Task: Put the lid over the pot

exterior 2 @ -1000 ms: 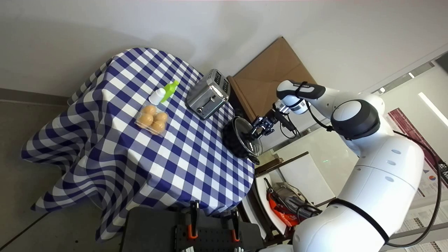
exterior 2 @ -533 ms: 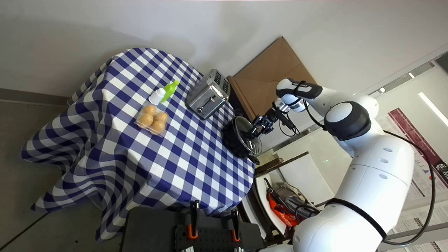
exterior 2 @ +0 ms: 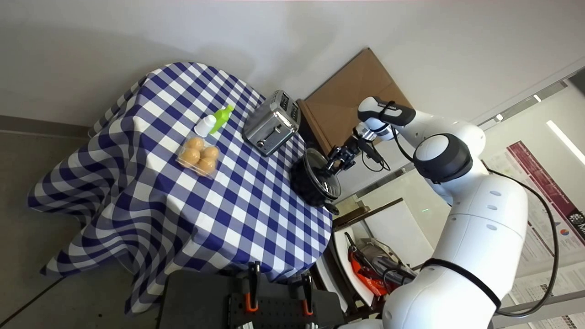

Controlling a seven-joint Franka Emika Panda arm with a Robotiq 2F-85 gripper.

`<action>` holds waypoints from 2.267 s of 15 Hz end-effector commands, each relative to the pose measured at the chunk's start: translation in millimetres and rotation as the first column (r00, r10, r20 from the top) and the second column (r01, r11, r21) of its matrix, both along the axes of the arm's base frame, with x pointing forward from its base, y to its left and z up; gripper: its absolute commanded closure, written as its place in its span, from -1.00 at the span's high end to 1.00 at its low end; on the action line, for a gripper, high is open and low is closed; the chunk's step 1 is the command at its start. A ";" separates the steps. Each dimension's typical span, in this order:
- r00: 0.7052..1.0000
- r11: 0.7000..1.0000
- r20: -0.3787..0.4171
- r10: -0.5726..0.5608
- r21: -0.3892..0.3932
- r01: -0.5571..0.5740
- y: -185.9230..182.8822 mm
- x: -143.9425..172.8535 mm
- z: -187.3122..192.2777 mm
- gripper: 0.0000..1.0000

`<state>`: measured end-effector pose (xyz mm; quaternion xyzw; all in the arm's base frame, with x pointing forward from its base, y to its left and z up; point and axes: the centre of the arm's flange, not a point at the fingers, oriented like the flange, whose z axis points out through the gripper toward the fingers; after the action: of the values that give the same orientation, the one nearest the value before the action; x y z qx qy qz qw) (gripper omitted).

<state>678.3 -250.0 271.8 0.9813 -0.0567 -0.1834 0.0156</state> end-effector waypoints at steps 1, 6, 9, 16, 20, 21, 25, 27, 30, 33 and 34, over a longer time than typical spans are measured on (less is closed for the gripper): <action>0.998 0.999 -0.023 0.050 -0.010 -0.050 6.7 21.2 8.7 -0.51; 0.999 0.999 -0.037 0.037 -0.009 -0.038 0.2 14.8 -3.9 -0.51; 0.998 1.000 -0.049 0.029 -0.003 -0.029 -0.7 11.3 -9.3 -0.51; 0.998 1.000 -0.068 0.014 -0.011 -0.015 -6.1 -0.7 -17.2 -0.51; 0.995 1.000 -0.095 -0.006 -0.019 0.004 -17.7 -9.0 -23.1 -0.51; 0.994 1.000 -0.106 -0.008 -0.024 0.005 -18.2 -9.7 -24.5 -0.51; 0.986 0.999 -0.165 0.004 -0.052 -0.013 -11.7 -9.2 -27.1 -0.51; 0.978 0.997 -0.206 0.018 -0.072 -0.034 -5.4 -8.0 -27.8 -0.51; 0.960 0.991 -0.279 0.028 -0.121 -0.064 5.2 -6.4 -28.0 -0.51; 0.941 0.980 -0.338 0.028 -0.177 -0.093 14.6 -7.3 -26.7 -0.51; 0.935 0.976 -0.353 0.026 -0.194 -0.100 17.0 -7.2 -27.2 -0.51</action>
<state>662.1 -237.0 241.3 0.9429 -0.0369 -0.3161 0.0985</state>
